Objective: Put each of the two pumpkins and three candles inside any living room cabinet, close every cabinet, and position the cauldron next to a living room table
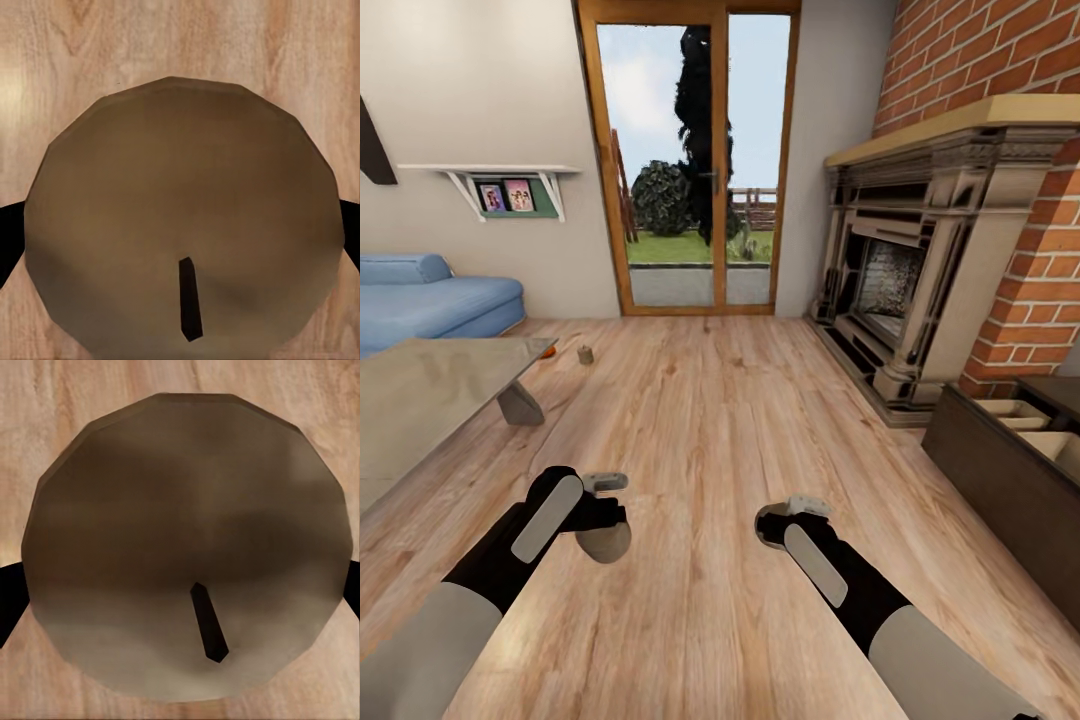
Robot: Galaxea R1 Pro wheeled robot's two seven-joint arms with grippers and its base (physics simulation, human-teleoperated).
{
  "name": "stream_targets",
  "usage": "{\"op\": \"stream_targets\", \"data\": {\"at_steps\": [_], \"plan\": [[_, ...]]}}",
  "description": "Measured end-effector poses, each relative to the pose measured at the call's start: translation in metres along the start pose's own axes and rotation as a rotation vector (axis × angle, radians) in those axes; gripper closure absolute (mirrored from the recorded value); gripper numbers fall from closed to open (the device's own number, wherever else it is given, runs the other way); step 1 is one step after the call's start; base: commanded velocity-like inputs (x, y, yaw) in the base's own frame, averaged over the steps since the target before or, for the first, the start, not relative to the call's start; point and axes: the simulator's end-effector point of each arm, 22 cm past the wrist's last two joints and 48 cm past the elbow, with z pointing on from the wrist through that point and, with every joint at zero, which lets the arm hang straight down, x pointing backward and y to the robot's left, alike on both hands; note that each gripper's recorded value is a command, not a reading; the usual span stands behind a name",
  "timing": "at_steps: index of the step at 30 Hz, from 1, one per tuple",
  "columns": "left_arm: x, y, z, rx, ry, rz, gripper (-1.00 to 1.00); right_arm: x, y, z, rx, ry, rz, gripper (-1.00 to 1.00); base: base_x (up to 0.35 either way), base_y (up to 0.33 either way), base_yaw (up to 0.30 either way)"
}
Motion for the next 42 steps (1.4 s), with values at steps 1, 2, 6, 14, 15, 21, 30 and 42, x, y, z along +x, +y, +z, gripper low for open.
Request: {"op": "stream_targets", "data": {"at_steps": [1,2,6,14,15,21,30,42], "plan": [[0.0,0.0,0.0,0.0,0.0,0.0,1.0,-0.0001,0.0,0.0,0.0,0.0,0.0,1.0,0.314,0.127,0.0],[0.0,0.0,0.0,0.0,0.0,0.0,1.0,0.0002,-0.0001,0.0,0.0,0.0,0.0,1.0,0.314,0.127,0.0],[0.0001,0.0,0.0,0.0,0.0,0.0,1.0,-0.0001,0.0001,0.0,0.0,0.0,0.0,1.0,0.314,0.125,0.0],[0.0001,0.0,0.0001,0.0,0.0,0.0,1.0,-0.0001,0.0,0.0,0.0,0.0,0.0,1.0,0.314,0.113,0.0],[0.0001,0.0,0.0001,0.0,0.0,0.0,1.0,0.0001,-0.0001,0.0,0.0,0.0,0.0,1.0,0.314,0.107,0.0],[-0.0003,-0.0002,-0.0002,0.0,-0.001,0.0,1.0,0.0,0.0007,-0.0002,-0.001,0.0,0.0,1.0,0.314,0.103,0.0],[-0.0004,-0.0002,-0.0003,0.0,-0.001,0.0,1.0,0.0001,0.0009,-0.0002,-0.001,0.0,0.0,1.0,0.314,0.077,0.0],[-0.0003,-0.0003,-0.0003,0.001,-0.001,0.0,1.0,0.0,0.0006,-0.0001,-0.001,0.0,0.0,1.0,0.314,0.006,0.0]]}}
